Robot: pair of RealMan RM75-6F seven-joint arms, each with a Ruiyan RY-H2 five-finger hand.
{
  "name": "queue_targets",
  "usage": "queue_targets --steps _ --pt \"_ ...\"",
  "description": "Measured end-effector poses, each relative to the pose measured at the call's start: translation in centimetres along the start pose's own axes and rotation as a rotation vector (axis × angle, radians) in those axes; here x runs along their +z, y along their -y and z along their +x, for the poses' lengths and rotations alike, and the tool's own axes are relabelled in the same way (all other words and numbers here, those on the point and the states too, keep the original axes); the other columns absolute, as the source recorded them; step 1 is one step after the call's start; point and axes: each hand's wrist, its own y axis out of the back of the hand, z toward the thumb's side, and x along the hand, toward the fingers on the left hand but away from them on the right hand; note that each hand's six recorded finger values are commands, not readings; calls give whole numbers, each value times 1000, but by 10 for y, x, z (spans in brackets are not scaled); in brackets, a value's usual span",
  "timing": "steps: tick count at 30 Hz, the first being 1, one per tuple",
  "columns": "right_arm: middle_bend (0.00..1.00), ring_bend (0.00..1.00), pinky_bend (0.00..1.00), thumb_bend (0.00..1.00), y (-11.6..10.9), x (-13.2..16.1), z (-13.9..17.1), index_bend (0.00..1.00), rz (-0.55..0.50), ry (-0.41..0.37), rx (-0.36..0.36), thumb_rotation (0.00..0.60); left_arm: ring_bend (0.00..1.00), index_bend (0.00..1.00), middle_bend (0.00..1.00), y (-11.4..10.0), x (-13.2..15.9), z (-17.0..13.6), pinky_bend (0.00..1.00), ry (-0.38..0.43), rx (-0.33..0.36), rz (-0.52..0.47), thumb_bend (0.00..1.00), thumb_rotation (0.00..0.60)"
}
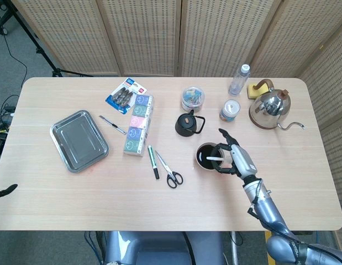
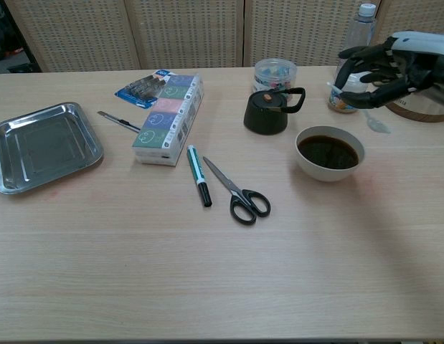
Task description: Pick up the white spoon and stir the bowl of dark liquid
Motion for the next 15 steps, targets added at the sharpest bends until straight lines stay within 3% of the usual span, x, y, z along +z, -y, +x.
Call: queue_targets --steps 6,15 --pt "0 0 0 521 18 8 -28 556 -67 -11 27 600 0 0 0 1 0 2 0 -5 -3 2 0 600" --pt "0 0 0 538 35 11 -44 556 -121 -4 70 600 0 0 0 1 -3 5 0 -17 -10 -5 0 600"
